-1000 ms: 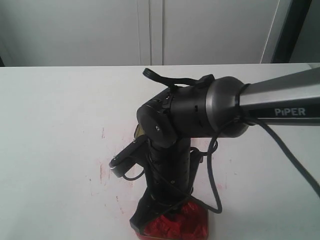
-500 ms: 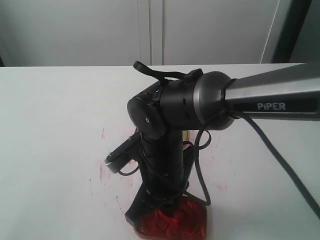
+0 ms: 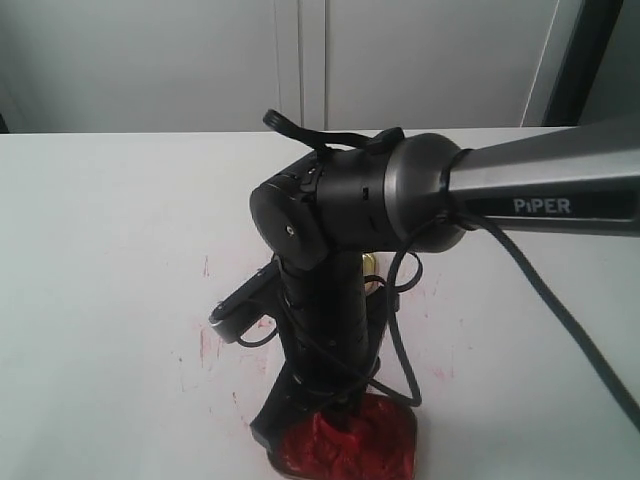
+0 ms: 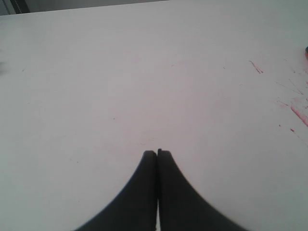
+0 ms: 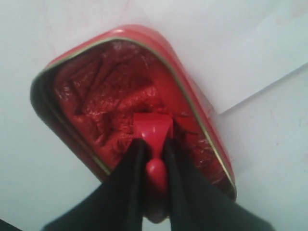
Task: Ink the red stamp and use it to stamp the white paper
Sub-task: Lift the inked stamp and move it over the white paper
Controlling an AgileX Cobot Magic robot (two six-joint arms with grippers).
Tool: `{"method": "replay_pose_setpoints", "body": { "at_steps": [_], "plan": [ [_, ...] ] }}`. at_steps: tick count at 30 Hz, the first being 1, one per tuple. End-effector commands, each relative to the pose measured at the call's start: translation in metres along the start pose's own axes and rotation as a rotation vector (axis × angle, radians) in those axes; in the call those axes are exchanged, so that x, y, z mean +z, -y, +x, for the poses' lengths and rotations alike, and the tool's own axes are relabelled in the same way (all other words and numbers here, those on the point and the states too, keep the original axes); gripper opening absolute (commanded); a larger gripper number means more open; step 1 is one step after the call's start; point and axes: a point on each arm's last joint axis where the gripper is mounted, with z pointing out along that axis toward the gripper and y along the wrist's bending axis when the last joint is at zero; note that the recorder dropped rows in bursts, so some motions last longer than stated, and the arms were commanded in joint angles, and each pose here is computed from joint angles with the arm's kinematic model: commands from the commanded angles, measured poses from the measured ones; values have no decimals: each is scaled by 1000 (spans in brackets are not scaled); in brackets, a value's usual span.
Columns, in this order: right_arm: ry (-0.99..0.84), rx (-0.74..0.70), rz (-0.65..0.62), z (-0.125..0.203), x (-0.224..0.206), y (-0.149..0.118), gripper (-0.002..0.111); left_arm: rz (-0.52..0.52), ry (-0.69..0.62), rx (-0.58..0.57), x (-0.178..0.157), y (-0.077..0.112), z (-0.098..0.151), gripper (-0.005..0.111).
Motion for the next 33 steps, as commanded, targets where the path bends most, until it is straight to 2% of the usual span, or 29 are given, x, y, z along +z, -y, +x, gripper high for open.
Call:
{"method": "replay_pose_setpoints", "body": {
  "at_steps": [1, 14, 21, 33],
  "plan": [
    [6, -6, 11, -1, -3, 0, 0, -4, 4, -6, 0, 0, 1, 0],
    [37, 9, -16, -3, -4, -2, 0, -4, 4, -6, 0, 0, 1, 0],
    [172, 13, -13, -11, -30, -1, 0, -4, 4, -6, 0, 0, 1, 0],
    [342, 106, -5, -24, -40, 27, 0, -4, 4, -6, 0, 0, 1, 0]
  ]
}}
